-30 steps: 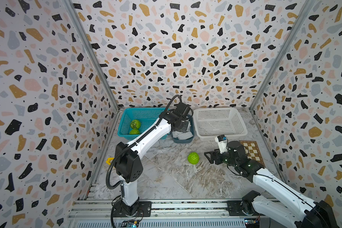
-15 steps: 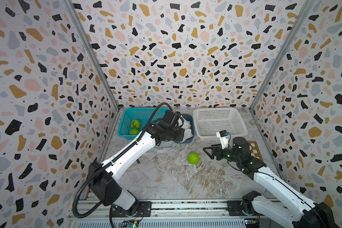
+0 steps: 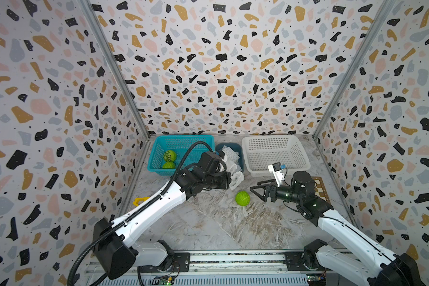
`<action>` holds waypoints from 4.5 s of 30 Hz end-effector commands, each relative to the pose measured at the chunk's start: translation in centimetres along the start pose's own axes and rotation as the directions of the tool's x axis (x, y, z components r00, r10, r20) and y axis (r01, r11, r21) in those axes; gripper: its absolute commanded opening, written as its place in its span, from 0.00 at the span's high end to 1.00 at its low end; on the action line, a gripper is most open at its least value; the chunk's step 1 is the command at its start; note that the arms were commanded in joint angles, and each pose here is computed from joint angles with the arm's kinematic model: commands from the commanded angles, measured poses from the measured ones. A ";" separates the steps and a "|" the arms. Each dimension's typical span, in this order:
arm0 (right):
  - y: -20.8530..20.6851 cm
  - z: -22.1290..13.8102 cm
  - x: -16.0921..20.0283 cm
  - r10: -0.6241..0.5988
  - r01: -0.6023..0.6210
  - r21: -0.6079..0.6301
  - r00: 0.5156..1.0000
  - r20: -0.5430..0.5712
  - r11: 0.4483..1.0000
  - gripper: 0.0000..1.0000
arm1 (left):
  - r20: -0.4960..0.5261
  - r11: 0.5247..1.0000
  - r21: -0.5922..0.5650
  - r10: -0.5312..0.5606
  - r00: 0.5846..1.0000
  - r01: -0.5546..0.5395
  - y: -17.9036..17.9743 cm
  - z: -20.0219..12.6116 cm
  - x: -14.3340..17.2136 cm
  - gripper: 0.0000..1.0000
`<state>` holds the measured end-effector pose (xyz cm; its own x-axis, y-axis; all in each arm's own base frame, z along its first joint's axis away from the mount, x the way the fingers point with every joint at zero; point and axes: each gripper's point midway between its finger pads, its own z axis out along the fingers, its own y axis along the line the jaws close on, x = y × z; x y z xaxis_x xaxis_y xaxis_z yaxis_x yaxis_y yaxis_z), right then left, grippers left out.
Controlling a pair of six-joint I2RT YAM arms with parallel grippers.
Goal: Sleeve custard apples in foam nets
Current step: Open the foam net.
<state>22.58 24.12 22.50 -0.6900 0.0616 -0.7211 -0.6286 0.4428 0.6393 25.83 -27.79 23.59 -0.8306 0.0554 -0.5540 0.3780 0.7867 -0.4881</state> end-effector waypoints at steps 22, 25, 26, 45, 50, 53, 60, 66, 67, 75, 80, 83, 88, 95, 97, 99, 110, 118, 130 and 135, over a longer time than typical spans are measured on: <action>-2.2 1.0 -2.5 0.062 -0.065 0.186 0.998 0.024 0.980 0.04 | 0.104 0.962 -0.217 0.190 0.976 -0.164 1.5 2.0 -5.2 1.00; -3.0 1.1 -3.8 0.069 -0.078 0.205 0.996 0.049 0.976 0.06 | 0.090 0.964 -0.220 0.175 0.981 -0.151 2.3 3.2 -6.2 1.00; -3.1 1.1 -4.3 0.067 -0.078 0.208 0.996 0.058 0.975 0.07 | 0.084 0.963 -0.220 0.176 0.981 -0.154 2.5 3.6 -6.4 1.00; -7.1 8.0 -8.8 0.153 -0.157 0.249 0.988 0.037 0.956 0.22 | 0.050 0.953 -0.250 0.190 0.980 -0.172 4.5 7.0 -8.0 1.00; -7.1 9.0 -9.0 0.153 -0.155 0.244 0.988 0.028 0.957 0.21 | 0.040 0.947 -0.268 0.195 0.980 -0.178 5.0 7.6 -7.8 1.00; -7.5 9.6 -8.9 0.166 -0.166 0.242 0.986 0.021 0.956 0.21 | 0.036 0.947 -0.266 0.196 0.980 -0.179 5.1 7.8 -7.8 1.00; -8.5 11.1 -8.5 0.197 -0.190 0.258 0.980 -0.004 0.947 0.28 | 0.042 0.947 -0.266 0.197 0.980 -0.179 5.0 7.9 -7.9 1.00; -9.5 12.1 -7.8 0.221 -0.205 0.267 0.975 -0.029 0.942 0.49 | 0.041 0.946 -0.265 0.203 0.978 -0.185 5.0 8.0 -8.0 1.00; -9.7 12.1 -7.9 0.219 -0.204 0.270 0.975 -0.026 0.941 0.56 | 0.040 0.946 -0.265 0.204 0.978 -0.186 5.1 8.1 -8.0 1.00; -11.6 10.9 -8.3 0.223 -0.211 0.309 0.975 -0.004 0.927 0.95 | 0.036 0.959 -0.234 0.174 0.984 -0.161 5.9 8.7 -8.6 0.99; -12.5 9.7 -8.1 0.224 -0.214 0.340 0.975 0.012 0.916 0.98 | 0.027 0.970 -0.207 0.139 0.990 -0.130 6.5 9.3 -9.0 0.79; -12.8 8.5 -8.0 0.216 -0.212 0.360 0.976 0.030 0.908 0.99 | 0.015 0.974 -0.193 0.123 0.992 -0.118 6.9 9.8 -9.1 0.69; -12.7 6.6 -8.2 0.201 -0.207 0.373 0.978 0.056 0.904 0.99 | 0.000 0.976 -0.191 0.105 0.994 -0.103 7.3 10.0 -9.0 0.62; -10.7 4.2 -8.3 0.132 -0.150 0.374 0.989 0.072 0.915 0.98 | 0.031 0.986 -0.140 0.092 0.995 -0.087 6.0 8.2 -8.9 0.51; -9.9 3.4 -8.3 0.109 -0.131 0.367 0.991 0.079 0.921 0.98 | 0.040 0.991 -0.112 0.084 0.996 -0.079 5.3 7.5 -8.8 0.48; -9.0 2.6 -8.1 0.087 -0.110 0.355 0.993 0.079 0.928 0.98 | 0.041 0.995 -0.065 0.076 0.996 -0.073 4.4 6.7 -8.4 0.47; -3.7 -1.3 -4.9 -0.066 0.060 0.257 0.998 0.016 0.965 0.97 | 0.033 0.953 0.301 -0.046 0.998 0.034 -0.6 3.0 -3.4 0.35; -0.1 -1.6 -1.3 -0.137 0.141 0.119 0.990 -0.040 0.983 0.96 | 0.065 0.899 0.437 -0.044 0.997 0.011 -3.0 1.5 0.0 0.30; 1.8 -1.0 0.8 -0.181 0.187 0.054 0.978 -0.103 0.981 0.96 | 0.065 0.869 0.495 -0.052 0.997 0.013 -3.8 1.6 2.3 0.26; 1.8 -0.7 0.7 -0.177 0.183 0.050 0.978 -0.109 0.982 0.96 | 0.062 0.862 0.507 -0.044 0.997 0.006 -4.2 1.4 2.3 0.27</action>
<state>21.02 24.08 22.70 -0.6217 -0.1062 -0.7761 -0.7036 0.5111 0.4937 23.05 -31.43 21.52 -0.8481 -0.0055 -0.5298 0.4791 0.4191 -0.7713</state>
